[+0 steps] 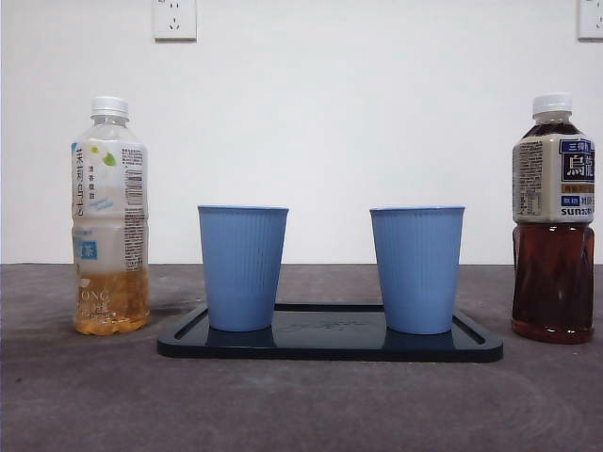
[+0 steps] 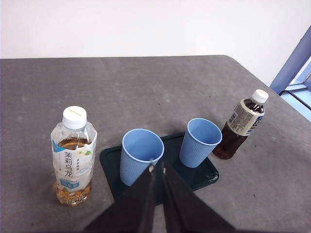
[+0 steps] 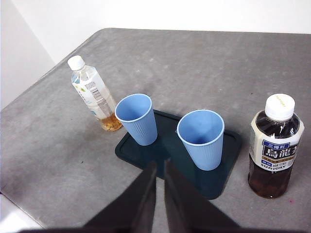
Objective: Pour the drink into the cup
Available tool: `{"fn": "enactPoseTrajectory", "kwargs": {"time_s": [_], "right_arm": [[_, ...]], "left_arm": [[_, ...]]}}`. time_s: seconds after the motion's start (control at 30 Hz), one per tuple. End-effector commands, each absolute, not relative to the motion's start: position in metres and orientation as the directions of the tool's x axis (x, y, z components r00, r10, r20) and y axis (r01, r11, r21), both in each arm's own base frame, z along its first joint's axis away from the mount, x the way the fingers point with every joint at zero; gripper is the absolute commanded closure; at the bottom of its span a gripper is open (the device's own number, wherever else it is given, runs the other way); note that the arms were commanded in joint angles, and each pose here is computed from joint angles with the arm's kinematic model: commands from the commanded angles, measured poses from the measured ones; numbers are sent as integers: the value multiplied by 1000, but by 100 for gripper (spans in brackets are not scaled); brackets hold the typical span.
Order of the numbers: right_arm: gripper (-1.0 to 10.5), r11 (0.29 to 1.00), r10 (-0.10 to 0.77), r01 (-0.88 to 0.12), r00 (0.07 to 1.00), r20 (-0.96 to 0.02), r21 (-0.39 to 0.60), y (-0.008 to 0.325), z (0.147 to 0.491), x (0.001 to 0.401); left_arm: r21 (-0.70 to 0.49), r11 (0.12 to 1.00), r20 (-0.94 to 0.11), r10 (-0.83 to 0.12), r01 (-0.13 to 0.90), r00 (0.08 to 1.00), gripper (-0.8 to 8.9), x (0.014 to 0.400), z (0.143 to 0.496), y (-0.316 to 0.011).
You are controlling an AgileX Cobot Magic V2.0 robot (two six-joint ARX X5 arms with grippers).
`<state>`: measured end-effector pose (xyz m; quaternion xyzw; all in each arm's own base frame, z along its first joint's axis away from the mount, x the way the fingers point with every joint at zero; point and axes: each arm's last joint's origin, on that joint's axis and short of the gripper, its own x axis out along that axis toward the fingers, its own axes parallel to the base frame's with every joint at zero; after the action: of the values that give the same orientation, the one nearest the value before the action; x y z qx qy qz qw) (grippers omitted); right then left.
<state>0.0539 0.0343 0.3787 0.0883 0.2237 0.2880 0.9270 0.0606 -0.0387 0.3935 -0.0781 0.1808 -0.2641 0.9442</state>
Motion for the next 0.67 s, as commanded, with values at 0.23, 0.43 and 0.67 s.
{"fn": "enactPoseTrajectory", "kwargs": {"time_s": [0.23,0.43,0.67], "right_arm": [[928,812,582,-509,736,-346,284,34,383,53],[928,812,582,-509,736,-346,284,34,383,53],[928,813,582,-509,736,-346,284,34,383,53]], "left_arm": [[-233,843,-278,-535,484,798,793,60,398,-39],[-232,850,-276,-524,474,805,793,61,398,-38],[-119,945,-190,-321,303,928,794,83,369,-27]]}}
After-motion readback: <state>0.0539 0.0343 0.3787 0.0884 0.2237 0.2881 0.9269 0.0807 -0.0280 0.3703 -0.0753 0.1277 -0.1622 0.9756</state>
